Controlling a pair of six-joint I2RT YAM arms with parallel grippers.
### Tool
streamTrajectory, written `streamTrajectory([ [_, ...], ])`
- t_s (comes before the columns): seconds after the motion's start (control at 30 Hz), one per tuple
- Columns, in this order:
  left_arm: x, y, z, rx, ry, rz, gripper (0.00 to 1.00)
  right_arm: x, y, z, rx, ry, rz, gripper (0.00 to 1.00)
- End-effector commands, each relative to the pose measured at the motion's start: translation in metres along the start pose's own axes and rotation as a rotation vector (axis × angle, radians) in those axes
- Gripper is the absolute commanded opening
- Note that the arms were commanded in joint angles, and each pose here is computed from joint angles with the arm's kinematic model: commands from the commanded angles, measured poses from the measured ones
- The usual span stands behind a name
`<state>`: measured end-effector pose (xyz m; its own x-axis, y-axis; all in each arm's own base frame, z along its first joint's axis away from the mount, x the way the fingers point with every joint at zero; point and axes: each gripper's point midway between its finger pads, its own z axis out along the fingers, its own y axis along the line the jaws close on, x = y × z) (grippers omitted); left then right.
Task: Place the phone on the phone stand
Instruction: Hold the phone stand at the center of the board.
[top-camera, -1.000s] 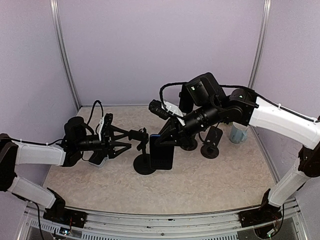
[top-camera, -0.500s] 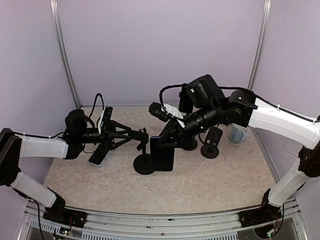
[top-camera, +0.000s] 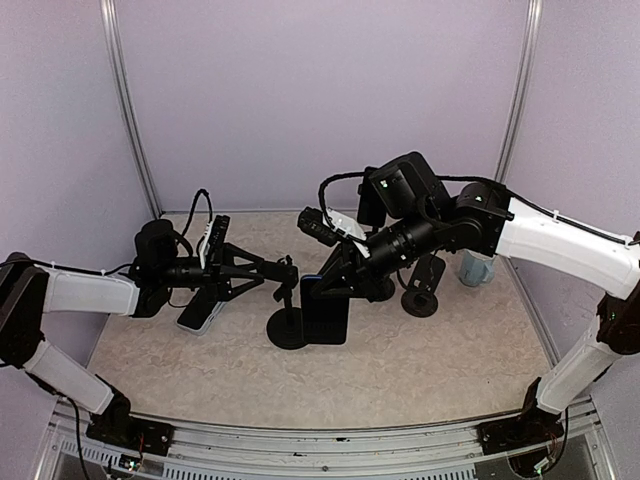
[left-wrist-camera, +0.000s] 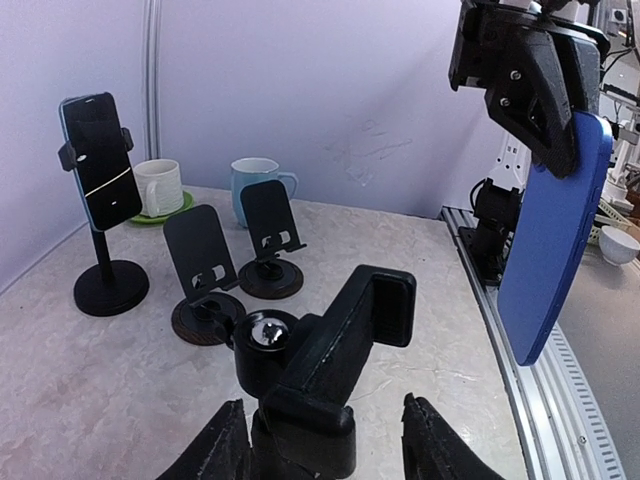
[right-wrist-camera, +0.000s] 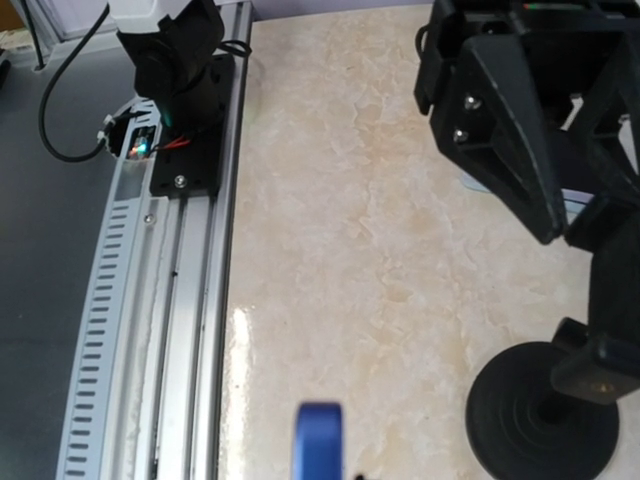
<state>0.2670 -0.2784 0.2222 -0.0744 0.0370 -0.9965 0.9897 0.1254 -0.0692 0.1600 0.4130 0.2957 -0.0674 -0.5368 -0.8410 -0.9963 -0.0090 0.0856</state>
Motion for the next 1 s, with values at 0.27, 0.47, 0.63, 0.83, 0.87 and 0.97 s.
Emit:
streamTrajectory([
  [0.27, -0.0046, 0.0084, 0.0028, -0.013, -0.001, 0.014, 0.47, -0.019, 0.0044, -0.0133, -0.002, -0.073, -0.035, 0.0],
  [0.47, 0.0012, 0.0098, 0.0041, -0.009, 0.014, 0.004, 0.45, -0.0192, 0.0042, -0.0138, 0.0, -0.073, -0.038, 0.0],
  [0.63, -0.0001, 0.0107, 0.0053, -0.002, 0.01, 0.003, 0.33, -0.0186, 0.0037, -0.0119, -0.003, -0.069, -0.038, 0.0],
  [0.83, -0.0028, 0.0108, 0.0067, 0.003, 0.009, 0.001, 0.15, -0.0207, 0.0026, -0.0119, 0.001, -0.071, -0.046, 0.0],
  [0.87, -0.0034, 0.0106, 0.0069, 0.002, 0.009, 0.0, 0.13, -0.0223, 0.002, -0.0123, 0.003, -0.074, -0.05, 0.0],
  [0.97, -0.006, 0.009, 0.0076, -0.006, 0.004, -0.001, 0.12, -0.0263, 0.0003, -0.011, 0.003, -0.076, -0.053, 0.0],
])
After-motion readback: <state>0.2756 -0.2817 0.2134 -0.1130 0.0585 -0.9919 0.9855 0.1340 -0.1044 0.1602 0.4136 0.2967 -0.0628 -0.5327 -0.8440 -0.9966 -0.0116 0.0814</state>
